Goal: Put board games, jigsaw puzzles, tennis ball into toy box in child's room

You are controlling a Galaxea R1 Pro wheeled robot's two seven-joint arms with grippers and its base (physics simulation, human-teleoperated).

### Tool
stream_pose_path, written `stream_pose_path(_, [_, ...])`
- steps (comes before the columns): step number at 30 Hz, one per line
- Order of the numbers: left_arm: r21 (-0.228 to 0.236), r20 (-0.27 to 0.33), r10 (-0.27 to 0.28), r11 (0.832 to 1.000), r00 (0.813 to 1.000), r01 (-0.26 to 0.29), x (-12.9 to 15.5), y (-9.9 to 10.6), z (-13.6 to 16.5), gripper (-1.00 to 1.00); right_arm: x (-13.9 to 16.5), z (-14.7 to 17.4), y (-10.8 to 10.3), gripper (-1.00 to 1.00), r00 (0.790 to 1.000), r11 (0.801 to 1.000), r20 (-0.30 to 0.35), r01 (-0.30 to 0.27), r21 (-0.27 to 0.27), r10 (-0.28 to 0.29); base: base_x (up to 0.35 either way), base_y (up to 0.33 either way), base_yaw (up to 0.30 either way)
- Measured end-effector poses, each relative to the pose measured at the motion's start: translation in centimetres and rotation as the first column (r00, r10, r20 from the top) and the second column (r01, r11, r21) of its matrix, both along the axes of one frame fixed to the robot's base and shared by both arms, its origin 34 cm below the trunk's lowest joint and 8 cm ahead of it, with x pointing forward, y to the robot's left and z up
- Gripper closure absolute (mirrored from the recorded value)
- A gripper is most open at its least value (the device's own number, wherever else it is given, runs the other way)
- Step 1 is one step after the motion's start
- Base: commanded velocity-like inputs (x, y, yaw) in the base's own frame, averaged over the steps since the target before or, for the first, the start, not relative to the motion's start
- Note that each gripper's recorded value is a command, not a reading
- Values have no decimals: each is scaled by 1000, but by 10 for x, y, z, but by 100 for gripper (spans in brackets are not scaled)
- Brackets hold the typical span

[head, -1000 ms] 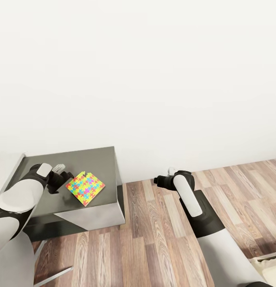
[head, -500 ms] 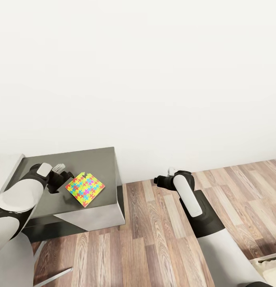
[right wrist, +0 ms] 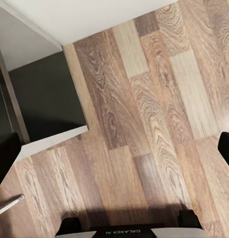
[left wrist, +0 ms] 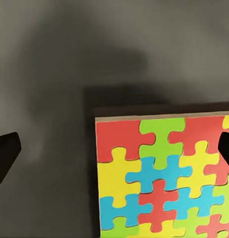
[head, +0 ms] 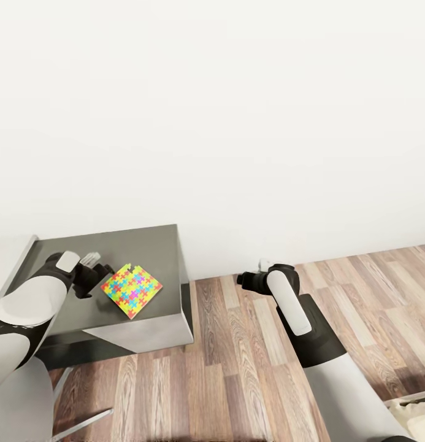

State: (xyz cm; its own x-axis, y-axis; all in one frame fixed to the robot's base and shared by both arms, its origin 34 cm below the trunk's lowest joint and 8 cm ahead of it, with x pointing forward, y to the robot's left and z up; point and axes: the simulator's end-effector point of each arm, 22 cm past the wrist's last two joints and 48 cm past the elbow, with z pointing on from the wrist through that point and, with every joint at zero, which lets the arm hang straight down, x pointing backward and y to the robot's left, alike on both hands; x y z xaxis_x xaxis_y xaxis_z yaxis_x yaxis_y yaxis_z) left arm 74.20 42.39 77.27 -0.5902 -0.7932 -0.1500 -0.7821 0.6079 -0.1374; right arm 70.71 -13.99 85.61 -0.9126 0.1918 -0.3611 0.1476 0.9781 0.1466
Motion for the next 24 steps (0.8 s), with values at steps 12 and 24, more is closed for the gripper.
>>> stream_pose_path(12, [0,-4,3,1000,1000,-3,-2,1,-2,-100,-1,-3,0,-100,1000,1000,-5,-1,0,1,79,0,9])
stream_pose_path(24, [-1,-5,2,1000,1000,-2,-2,0,-3,-100,-1,-3,1,-100,1000,1000,-6,-3,0,3,170,0,0])
